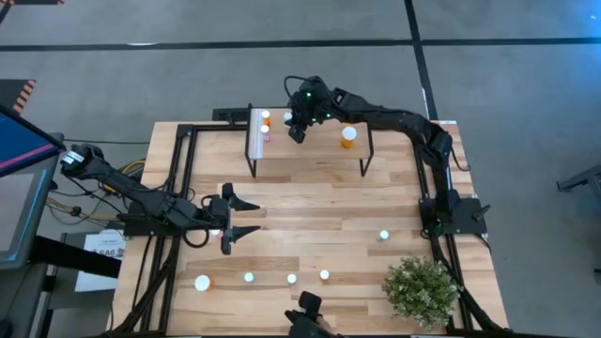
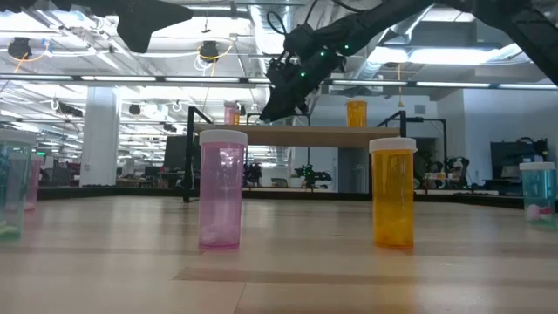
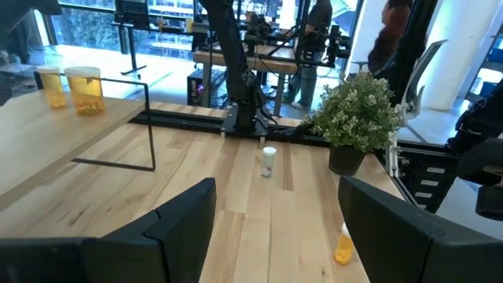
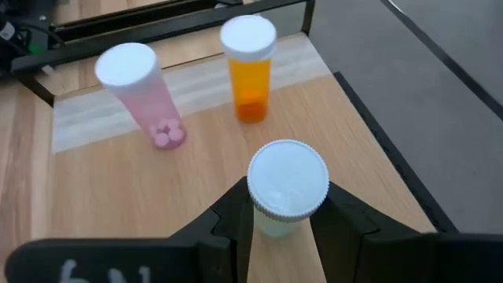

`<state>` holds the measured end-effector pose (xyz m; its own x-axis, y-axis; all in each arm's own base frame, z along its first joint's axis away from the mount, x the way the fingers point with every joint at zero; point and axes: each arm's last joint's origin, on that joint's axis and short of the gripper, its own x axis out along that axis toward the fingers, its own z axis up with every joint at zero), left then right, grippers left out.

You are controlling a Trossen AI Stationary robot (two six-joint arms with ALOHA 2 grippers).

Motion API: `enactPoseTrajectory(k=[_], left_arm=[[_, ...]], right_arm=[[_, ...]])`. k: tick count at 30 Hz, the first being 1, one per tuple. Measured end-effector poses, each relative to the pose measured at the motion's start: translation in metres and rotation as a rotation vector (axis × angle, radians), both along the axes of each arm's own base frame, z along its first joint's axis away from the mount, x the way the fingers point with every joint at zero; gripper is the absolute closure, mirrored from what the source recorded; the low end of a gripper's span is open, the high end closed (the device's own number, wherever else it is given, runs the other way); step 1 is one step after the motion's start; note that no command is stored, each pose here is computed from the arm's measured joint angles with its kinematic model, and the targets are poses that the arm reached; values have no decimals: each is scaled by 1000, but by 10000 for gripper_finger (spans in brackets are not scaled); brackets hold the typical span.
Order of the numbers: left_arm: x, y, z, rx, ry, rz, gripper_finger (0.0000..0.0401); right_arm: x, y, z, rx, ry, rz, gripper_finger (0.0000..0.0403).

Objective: Pick and place medicine bottles onto shelf by color
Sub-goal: Put the top left blue pill bottle on the shelf

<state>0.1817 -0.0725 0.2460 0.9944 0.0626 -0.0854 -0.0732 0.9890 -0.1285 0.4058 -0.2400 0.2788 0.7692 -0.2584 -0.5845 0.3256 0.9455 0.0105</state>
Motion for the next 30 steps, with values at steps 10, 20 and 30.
enactPoseTrajectory(k=[10,20,30], left_arm=[[0,0,0,0,-1,0,146],[0,0,0,0,-1,0,146],[0,0,0,-8,-2,0,146]], right_arm=[[0,0,0,1,0,0,231],[0,0,0,24,-7,-17,157],[-3,3,-5,40,53,1,152]])
